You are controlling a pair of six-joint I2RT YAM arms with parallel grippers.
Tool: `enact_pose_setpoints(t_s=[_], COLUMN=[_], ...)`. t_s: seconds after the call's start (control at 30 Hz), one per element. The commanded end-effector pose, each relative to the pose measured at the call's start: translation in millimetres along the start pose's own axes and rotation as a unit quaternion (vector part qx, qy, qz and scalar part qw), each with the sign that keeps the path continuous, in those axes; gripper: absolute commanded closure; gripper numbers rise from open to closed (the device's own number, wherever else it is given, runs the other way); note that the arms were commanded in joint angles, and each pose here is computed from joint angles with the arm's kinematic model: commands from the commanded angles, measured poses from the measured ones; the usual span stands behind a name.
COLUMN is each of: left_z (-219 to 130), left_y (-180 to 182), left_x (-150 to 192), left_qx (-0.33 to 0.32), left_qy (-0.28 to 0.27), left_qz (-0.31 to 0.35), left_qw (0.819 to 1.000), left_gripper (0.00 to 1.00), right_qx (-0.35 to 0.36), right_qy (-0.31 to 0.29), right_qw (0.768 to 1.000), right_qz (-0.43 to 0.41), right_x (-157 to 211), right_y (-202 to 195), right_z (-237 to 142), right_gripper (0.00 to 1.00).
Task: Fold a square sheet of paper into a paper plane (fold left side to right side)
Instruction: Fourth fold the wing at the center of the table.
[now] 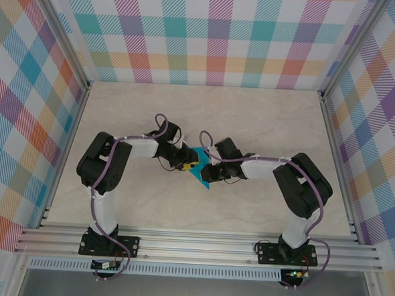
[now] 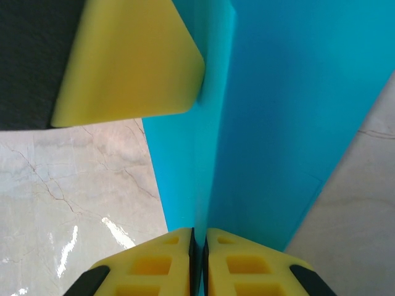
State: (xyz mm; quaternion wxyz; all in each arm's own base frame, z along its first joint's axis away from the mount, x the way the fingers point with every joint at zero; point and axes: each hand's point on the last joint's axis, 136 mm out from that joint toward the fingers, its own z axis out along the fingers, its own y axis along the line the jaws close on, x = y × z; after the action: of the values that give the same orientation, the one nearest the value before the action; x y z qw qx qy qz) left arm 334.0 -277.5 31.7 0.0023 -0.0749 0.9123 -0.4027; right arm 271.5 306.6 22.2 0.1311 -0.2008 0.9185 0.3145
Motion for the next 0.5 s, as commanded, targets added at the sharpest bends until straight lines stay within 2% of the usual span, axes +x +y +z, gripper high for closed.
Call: enact_pose_setpoints(t_s=[0.0, 0.47], left_z=[5.7, 12.3], left_y=[-7.0, 10.5], left_x=[-2.6, -2.8], left_qx=[0.005, -0.022], left_qy=[0.002, 0.001], left_qz=[0.009, -0.010], left_qw=[1.000, 1.000], left_gripper=[0.66, 0.66], right_qx=[-0.019, -0.033], right_qy=[0.002, -0.005], right_qw=[1.000, 0.999], right_qz=[0.007, 0.008], right_x=[0.4, -3.8], right_y=[1.2, 5.8], right_z=[3.6, -0.7], right_gripper=[0.88, 0.85])
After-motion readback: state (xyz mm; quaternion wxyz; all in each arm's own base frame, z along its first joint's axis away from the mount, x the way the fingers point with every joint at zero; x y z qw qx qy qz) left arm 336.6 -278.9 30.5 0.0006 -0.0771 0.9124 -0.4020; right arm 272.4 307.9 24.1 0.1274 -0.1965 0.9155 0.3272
